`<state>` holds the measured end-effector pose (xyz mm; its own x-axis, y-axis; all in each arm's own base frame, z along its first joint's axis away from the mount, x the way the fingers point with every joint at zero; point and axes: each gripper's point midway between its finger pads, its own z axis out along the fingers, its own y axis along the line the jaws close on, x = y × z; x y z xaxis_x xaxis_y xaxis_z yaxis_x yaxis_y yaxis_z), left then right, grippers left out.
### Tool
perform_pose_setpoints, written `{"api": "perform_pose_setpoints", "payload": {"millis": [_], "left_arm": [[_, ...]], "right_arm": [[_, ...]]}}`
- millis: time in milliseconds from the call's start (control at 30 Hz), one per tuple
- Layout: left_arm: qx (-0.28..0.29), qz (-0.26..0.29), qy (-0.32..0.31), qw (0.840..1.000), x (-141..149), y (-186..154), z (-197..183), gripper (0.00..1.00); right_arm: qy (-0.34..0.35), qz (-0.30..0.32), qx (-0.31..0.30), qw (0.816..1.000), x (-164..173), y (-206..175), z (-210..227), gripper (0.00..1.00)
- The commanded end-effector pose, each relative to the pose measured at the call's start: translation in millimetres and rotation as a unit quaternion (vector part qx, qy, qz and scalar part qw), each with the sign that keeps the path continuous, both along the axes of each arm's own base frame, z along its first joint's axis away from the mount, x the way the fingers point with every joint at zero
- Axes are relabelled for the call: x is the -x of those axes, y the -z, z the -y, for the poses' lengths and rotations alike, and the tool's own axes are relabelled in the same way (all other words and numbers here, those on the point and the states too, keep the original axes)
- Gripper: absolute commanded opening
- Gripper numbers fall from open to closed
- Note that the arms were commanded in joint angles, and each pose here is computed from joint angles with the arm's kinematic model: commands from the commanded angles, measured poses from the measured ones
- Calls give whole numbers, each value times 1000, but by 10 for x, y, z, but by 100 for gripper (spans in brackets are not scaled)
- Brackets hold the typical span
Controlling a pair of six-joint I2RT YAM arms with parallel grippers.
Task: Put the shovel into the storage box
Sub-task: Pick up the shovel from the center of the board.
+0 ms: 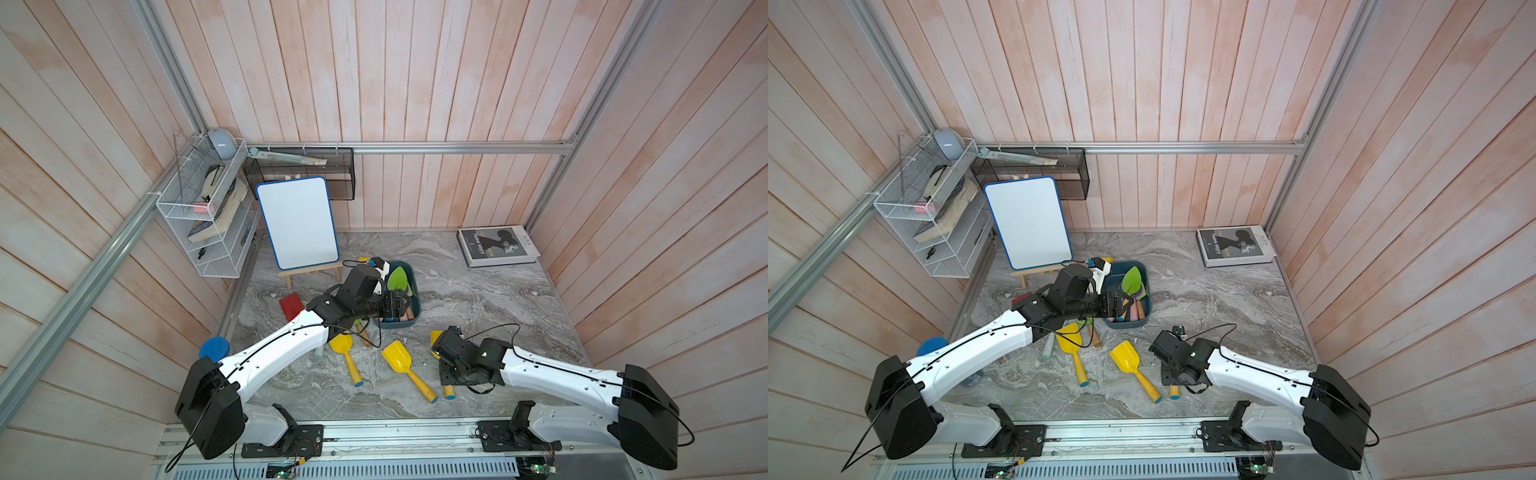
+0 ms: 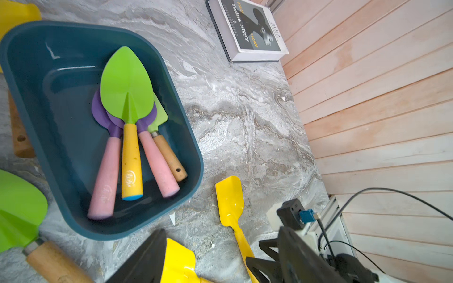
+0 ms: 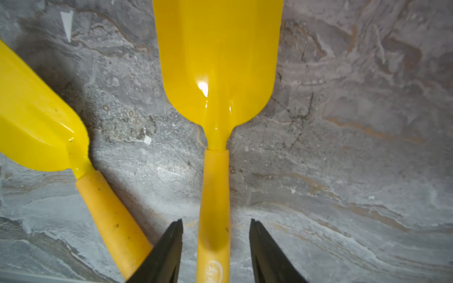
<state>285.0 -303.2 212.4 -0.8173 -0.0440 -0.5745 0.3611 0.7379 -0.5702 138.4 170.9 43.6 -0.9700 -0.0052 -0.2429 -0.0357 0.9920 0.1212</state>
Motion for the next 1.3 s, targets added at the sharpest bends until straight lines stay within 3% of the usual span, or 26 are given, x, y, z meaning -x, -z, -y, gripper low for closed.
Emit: {"api": "perform_pose_setpoints", "payload": {"millis": [0,233,433,567,733,1267], "left_arm": [[12,8,-13,1000,31,-32,-11,77],[9,4,-13,1000,105,25,-7,78],[5,-1,-10,1000,109,77,26,78],[2,-5,-10,1000,103,106,39,78],[-1,-10,-7,1000,115,140,53,78],[-11,-17,-3,1000,-8,238,186,78]], "right_arm": [[27,-1,-10,1000,51,65,9,51],[23,-10,-13,1000,115,191,-12,49],[18,-17,-8,1000,137,255,-32,41],[18,-18,-6,1000,144,264,-34,29],[20,-7,-5,1000,106,196,-33,1],[10,115,-52,992,-391,-654,-286,0]]}}
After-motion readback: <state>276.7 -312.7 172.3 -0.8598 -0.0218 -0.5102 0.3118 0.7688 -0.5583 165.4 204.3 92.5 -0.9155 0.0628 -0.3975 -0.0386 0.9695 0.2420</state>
